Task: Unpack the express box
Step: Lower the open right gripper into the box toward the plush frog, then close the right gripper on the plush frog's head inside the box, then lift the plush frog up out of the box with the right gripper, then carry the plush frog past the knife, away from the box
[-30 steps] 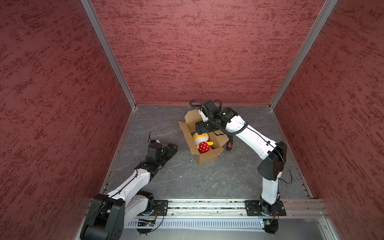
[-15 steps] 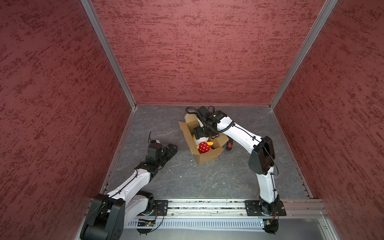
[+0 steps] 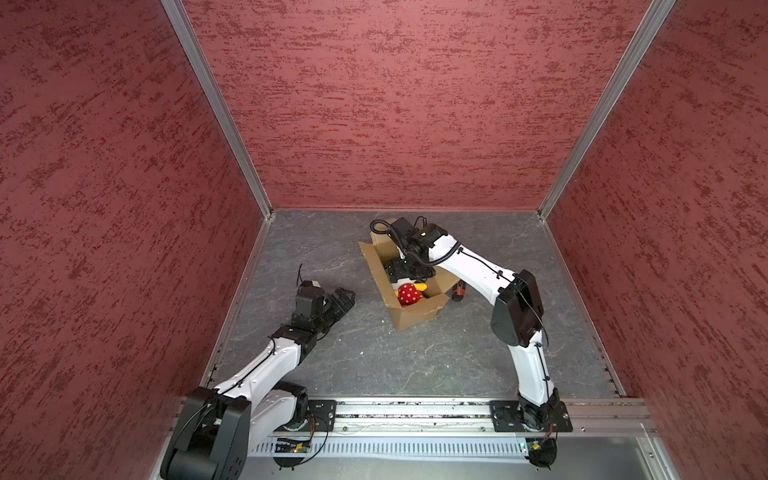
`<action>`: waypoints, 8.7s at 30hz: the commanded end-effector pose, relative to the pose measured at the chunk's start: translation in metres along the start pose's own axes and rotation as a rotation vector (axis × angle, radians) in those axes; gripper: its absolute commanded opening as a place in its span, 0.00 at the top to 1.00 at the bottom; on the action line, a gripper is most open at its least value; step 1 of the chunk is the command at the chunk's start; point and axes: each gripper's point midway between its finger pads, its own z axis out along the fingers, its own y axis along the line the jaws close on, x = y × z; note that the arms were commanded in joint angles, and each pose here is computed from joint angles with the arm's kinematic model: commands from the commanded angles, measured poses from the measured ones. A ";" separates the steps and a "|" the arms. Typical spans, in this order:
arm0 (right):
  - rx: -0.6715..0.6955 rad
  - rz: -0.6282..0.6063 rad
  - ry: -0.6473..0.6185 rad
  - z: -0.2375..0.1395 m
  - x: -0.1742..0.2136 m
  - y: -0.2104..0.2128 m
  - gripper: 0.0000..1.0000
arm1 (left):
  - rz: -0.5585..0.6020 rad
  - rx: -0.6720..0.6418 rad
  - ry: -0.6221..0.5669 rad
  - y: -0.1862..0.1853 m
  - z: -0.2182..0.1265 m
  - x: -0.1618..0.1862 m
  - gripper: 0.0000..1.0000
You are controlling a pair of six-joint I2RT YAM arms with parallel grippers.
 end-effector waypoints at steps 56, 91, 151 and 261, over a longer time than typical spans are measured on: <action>0.076 0.085 0.196 0.097 0.043 -0.004 0.11 | 0.043 0.036 0.009 -0.001 0.000 -0.001 0.00; 0.057 0.084 0.318 0.159 0.069 -0.004 0.15 | 0.062 0.030 0.021 -0.003 -0.004 -0.003 0.00; 0.129 0.032 0.082 0.022 0.013 -0.002 0.91 | 0.063 0.045 0.010 -0.009 -0.005 -0.008 0.00; 0.194 0.313 -0.378 -0.110 -0.015 -0.260 0.93 | 0.196 -0.014 0.011 -0.061 0.007 0.000 0.00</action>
